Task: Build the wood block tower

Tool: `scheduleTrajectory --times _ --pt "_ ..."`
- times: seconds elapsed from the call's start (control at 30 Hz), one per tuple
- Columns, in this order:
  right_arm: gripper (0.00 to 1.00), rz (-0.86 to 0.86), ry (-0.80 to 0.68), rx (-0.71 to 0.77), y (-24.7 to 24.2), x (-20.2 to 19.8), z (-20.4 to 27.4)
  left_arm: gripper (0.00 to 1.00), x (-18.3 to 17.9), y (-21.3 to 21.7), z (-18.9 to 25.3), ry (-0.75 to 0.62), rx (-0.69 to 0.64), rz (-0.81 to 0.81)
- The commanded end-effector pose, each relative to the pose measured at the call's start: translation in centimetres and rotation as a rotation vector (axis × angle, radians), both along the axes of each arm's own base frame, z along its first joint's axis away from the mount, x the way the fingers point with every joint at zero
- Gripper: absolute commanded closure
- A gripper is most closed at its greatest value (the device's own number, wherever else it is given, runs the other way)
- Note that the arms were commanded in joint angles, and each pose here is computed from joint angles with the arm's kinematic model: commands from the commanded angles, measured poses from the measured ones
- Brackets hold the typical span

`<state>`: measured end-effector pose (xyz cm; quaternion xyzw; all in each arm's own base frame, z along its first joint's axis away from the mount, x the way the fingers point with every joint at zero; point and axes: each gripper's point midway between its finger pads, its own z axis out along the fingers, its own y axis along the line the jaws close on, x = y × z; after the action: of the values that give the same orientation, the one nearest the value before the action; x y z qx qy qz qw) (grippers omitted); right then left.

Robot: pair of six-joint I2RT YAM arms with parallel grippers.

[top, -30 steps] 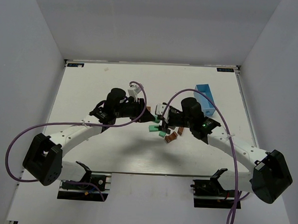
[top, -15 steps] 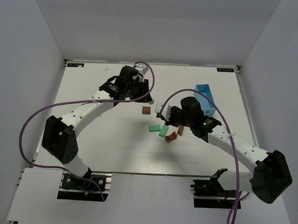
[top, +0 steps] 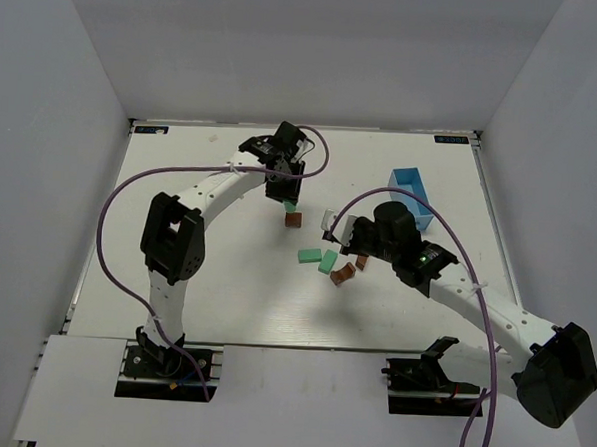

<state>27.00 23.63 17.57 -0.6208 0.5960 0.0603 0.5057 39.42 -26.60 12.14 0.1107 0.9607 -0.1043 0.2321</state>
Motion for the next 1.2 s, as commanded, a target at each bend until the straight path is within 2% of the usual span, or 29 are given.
scheduleTrajectory --times 0.0,0.2,0.3,0.73,1.17 --pt "1.00 -0.016 -0.034 0.003 -0.4 0.2 0.5 1.00 0.1 2.8 1.7 -0.041 0.098 0.041" --pt "1.00 -0.007 -0.014 -0.018 -0.4 0.0 0.0 1.00 -0.4 3.2 0.9 -0.025 0.108 0.040" --pt "1.00 -0.004 -0.003 -0.026 -0.3 -0.2 -0.3 1.00 0.3 2.7 2.3 -0.058 0.086 0.042" --pt "1.00 0.001 0.016 -0.039 -0.4 -0.3 -0.8 0.99 0.6 1.0 -0.6 0.004 0.052 -0.004" --pt "1.00 0.012 0.022 -0.048 -0.4 -0.5 -1.1 0.97 1.1 -0.5 -0.8 0.012 0.031 -0.057"
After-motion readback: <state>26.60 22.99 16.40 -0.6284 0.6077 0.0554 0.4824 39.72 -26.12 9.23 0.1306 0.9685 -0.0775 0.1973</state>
